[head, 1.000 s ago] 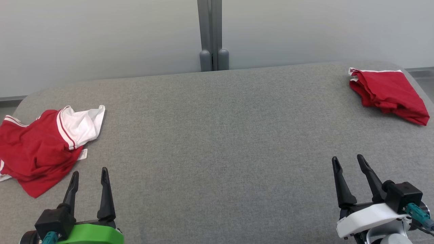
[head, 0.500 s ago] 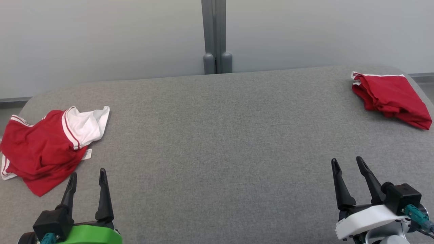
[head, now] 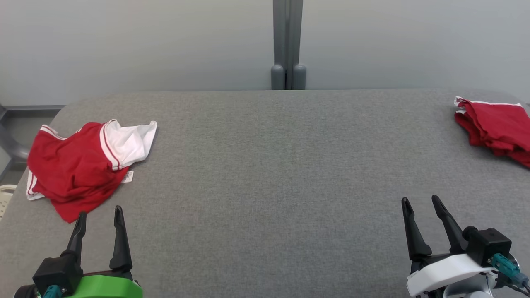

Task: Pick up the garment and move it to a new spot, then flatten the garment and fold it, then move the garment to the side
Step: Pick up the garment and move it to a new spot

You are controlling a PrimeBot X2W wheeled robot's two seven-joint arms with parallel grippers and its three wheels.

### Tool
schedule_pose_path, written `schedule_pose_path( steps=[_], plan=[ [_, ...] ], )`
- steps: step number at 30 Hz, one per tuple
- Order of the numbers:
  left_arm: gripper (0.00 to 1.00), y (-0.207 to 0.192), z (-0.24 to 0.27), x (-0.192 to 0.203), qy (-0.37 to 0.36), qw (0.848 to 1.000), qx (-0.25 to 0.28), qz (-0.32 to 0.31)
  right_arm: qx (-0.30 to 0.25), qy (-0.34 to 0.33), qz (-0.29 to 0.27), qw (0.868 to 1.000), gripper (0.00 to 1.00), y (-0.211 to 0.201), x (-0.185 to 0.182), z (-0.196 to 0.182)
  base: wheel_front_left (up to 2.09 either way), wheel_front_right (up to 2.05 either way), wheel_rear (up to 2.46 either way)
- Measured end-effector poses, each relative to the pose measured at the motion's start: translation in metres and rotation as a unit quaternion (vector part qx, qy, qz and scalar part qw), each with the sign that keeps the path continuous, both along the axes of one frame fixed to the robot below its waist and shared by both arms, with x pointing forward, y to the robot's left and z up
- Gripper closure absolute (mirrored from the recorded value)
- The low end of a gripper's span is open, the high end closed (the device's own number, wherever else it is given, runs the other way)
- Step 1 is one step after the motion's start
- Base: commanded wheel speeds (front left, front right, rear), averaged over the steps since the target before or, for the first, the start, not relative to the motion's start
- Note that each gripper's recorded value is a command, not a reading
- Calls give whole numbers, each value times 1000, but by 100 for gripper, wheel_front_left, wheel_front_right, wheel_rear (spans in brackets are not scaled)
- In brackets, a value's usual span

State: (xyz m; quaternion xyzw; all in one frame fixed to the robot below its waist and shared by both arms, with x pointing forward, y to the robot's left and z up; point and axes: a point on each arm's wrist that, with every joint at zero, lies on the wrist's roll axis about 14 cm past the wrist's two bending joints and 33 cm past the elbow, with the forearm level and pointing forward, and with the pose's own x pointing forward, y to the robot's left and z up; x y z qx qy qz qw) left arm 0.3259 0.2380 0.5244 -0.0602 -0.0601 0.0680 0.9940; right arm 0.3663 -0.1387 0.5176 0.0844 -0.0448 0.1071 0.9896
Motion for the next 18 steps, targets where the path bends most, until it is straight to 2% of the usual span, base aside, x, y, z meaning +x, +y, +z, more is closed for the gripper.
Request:
schedule_pose_path(
  steps=[18],
  plan=[
    [0, 70, -1, -63, 8, 992, 2, 122, 6, 13, 99, 995, 0, 73, 18, -8, 0, 0, 0]
  ],
)
